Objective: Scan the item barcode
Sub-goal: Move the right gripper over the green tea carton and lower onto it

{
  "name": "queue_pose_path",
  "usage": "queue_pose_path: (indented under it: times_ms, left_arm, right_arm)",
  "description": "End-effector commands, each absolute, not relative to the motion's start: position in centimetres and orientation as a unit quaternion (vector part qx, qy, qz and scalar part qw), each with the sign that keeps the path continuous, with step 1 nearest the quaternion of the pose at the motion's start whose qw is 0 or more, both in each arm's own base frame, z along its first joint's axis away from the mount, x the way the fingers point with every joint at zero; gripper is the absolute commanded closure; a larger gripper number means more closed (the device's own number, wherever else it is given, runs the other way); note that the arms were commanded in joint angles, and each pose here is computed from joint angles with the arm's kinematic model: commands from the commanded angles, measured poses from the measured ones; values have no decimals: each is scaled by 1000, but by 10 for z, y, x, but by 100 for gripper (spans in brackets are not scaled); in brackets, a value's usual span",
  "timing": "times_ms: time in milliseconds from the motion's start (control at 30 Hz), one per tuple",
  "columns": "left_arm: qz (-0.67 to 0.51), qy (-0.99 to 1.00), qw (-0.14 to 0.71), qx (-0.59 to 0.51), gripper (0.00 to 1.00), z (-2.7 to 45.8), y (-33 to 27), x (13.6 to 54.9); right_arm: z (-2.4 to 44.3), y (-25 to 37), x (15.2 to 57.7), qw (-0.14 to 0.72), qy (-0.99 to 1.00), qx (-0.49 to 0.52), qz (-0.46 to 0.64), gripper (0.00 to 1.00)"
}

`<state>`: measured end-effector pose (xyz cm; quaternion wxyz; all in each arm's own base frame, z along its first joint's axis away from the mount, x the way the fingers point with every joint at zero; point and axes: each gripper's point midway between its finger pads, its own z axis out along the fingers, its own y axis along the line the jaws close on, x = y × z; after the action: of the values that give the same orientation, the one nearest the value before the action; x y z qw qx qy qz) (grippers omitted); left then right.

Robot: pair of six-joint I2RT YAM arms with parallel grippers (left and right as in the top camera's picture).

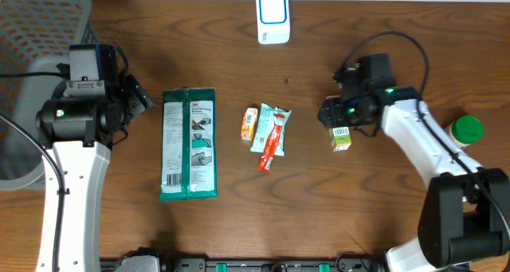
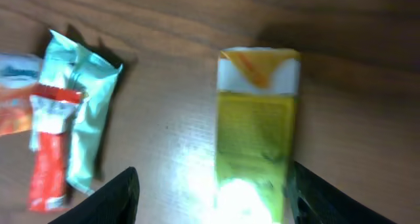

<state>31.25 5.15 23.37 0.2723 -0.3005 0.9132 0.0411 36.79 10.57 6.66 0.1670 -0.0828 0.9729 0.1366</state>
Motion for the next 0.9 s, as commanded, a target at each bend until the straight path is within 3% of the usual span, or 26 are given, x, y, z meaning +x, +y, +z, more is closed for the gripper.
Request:
queue_pose_path:
  times_ms: [0,533,867]
  left_arm:
    - [48,912,278,-298,11,238,55,312]
    - [48,912,278,-298,11,238,55,312]
    - [48,912,277,-298,11,238,55,312]
  right_arm:
    - [53,100,364,174,978,-105,44,31]
    - [55,91,371,194,975,-105,-28,24]
    - [37,85,352,162,981,-107,-32,30]
